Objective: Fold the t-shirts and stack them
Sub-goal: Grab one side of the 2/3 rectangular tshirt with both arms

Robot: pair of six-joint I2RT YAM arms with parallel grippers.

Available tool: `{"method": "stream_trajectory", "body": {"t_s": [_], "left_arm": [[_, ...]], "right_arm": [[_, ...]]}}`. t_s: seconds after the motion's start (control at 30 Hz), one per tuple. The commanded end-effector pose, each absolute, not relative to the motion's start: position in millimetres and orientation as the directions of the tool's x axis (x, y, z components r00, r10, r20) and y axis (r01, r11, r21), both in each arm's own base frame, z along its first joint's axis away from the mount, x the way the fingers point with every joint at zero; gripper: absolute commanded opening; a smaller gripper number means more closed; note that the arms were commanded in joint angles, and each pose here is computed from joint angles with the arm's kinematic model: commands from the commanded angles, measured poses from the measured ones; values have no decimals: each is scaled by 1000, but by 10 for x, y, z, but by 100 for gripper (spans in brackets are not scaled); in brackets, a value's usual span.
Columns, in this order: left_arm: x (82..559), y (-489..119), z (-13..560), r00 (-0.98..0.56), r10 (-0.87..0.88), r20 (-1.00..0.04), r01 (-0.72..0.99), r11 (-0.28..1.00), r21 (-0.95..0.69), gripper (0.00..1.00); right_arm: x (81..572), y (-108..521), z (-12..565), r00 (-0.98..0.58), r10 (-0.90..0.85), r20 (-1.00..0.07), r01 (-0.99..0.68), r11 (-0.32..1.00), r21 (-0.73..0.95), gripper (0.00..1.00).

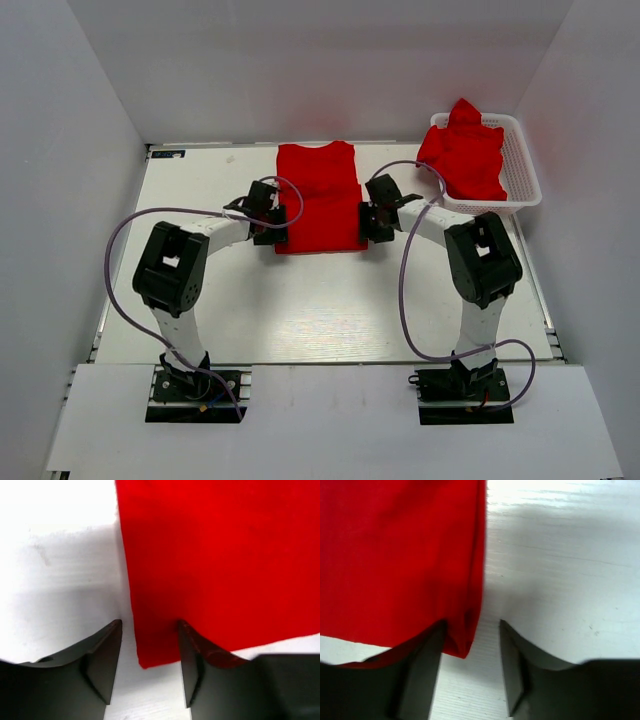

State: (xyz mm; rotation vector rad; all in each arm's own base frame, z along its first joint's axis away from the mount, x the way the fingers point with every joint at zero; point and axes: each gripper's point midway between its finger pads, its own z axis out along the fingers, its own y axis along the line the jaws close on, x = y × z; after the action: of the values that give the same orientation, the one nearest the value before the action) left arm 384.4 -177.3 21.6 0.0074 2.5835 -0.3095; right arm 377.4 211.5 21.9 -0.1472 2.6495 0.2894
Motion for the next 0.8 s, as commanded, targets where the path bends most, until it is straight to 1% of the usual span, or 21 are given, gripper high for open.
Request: {"method": "stream_trajectory", "body": {"t_s": [0.0,0.03,0.07,0.1,0.13,0.17,0.2,0.23,0.3,0.33,0.4,0.43,0.47,0.5,0.53,0.57,0.6,0.63,0.67,0.73,0.77], "left_arm": [[3790,-1790,26,-881,-35,-472,70,977,-202,55],[3773,-1824,25,-881,-27,-472,78,976,-202,47],[3764,-1820,-11,-885,-25,-465,77,977,-199,43],[3764,-1820,-11,-885,-25,-465,77,977,-199,36],[3718,-1800,-53,-891,-22,-454,74,978,-195,31],[3658,-1795,-73,-894,-21,-448,78,976,-202,25],[3624,-1827,-70,-894,-29,-448,74,975,-210,8],[3616,-1824,-64,-890,-30,-455,76,974,-214,0],[3556,-1820,2,-881,-46,-470,74,969,-235,0],[3496,-1857,33,-882,-47,-468,81,965,-249,0],[3432,-1859,234,-865,-64,-497,90,956,-279,0],[3374,-1853,300,-865,-64,-499,97,952,-289,0],[3274,-1850,339,-868,-67,-493,94,951,-294,0],[3197,-1838,530,-859,-70,-507,106,945,-311,0],[3130,-1828,603,-860,-78,-504,104,941,-323,0],[3018,-1838,637,-864,-67,-498,118,937,-330,0],[2927,-1821,684,-871,-78,-485,107,933,-344,0],[2832,-1854,842,-859,-76,-507,139,918,-372,0],[2774,-1865,913,-858,-85,-507,143,908,-394,0],[2647,-1933,1054,-859,-83,-505,173,882,-439,0],[2627,-1957,1200,-842,-90,-532,200,864,-461,0]], "right_arm": [[3814,2171,180,-890,-39,-454,-149,966,210,50],[3777,2189,155,-894,-39,-446,-149,965,216,47],[3761,2204,161,-898,-28,-440,-142,963,229,45],[3735,2192,160,-900,-23,-435,-137,963,233,43],[3683,2181,119,-906,-21,-422,-131,964,233,34],[3674,2197,134,-905,-9,-425,-123,963,242,30],[3645,2166,146,-906,3,-423,-111,964,243,18],[3582,2221,162,-913,-2,-408,-126,953,276,12],[3490,2185,163,-916,5,-402,-120,951,285,2],[3458,2223,225,-913,3,-409,-133,943,304,0],[3331,2192,275,-907,-8,-422,-153,937,313,0],[3331,2198,530,-878,-1,-478,-180,928,327,0],[3162,2111,413,-894,-4,-448,-164,933,320,0],[3110,2072,435,-891,-21,-454,-181,933,312,0],[3034,2045,606,-871,-17,-490,-201,924,326,0],[2973,2031,630,-869,-31,-494,-218,920,325,0],[2793,1960,531,-886,-66,-458,-227,924,307,0],[2737,1974,674,-873,-65,-483,-247,913,323,0],[2644,1934,652,-884,-74,-462,-245,915,321,0],[2546,1923,727,-882,-88,-463,-261,909,326,0],[2484,1948,838,-874,-99,-475,-289,893,346,0]]}}
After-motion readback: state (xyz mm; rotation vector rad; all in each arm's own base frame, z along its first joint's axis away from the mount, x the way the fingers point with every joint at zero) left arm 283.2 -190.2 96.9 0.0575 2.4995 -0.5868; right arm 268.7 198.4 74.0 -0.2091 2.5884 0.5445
